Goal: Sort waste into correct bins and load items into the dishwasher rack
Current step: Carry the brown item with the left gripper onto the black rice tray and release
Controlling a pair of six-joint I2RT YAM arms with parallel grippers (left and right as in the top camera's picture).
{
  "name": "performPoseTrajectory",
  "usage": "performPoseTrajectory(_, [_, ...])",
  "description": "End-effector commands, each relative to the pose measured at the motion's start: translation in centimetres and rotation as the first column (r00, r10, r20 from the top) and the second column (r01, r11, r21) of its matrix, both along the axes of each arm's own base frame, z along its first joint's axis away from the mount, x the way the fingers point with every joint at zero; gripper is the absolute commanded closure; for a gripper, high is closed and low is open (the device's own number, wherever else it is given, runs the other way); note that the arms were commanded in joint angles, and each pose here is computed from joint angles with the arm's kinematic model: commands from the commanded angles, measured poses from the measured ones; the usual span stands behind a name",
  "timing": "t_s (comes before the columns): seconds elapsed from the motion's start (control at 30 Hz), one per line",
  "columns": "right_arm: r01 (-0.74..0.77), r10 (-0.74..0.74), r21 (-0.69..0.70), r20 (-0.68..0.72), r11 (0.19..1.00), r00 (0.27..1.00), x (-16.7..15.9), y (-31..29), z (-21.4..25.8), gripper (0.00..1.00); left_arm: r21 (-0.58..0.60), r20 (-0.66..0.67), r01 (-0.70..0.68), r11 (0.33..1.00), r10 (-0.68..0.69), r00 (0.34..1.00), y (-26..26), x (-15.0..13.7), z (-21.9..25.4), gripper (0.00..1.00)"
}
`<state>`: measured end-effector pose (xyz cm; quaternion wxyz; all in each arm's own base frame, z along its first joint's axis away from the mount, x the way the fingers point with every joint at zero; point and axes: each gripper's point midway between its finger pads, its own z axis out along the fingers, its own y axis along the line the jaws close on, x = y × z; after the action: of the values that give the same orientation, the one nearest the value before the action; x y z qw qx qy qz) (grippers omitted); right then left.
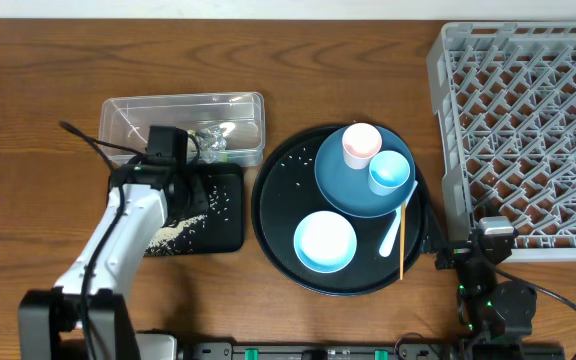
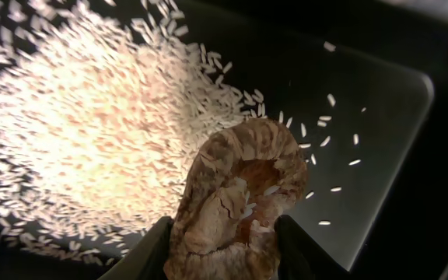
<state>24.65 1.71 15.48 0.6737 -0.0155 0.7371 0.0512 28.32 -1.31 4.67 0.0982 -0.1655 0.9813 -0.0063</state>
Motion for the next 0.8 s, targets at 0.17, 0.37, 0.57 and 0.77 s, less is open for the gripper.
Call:
performPoseTrajectory(0.17, [0.013, -0.013, -0.012, -0.004, 1.0, 1.0, 0.0, -0.3, -0.2, 0.01, -0.016, -0.015, -0.01, 1.0, 0.01, 1.0, -0.1, -0.1, -0.4, 0.39])
performPoseTrajectory(0.37, [0.013, -0.013, -0.012, -0.004, 1.0, 1.0, 0.0, -0.3, -0.2, 0.01, -0.019, 0.013, -0.01, 1.0, 0.01, 1.0, -0.2, 0.5, 1.0, 0.27])
performPoseTrajectory(0.57, [0.013, -0.013, -0.012, -0.004, 1.0, 1.0, 0.0, -0.3, -0.2, 0.01, -0.037, 0.116, -0.004, 0.999, 0.008, 0.993, -0.4, 0.8, 4.8, 0.27])
performPoseTrajectory(0.77, [0.013, -0.013, -0.012, -0.004, 1.0, 1.0, 0.0, -0.3, -0.2, 0.01, -0.183, 0.255, 0.071, 0.981, -0.023, 0.967, -3.0, -0.1, 9.4, 0.32])
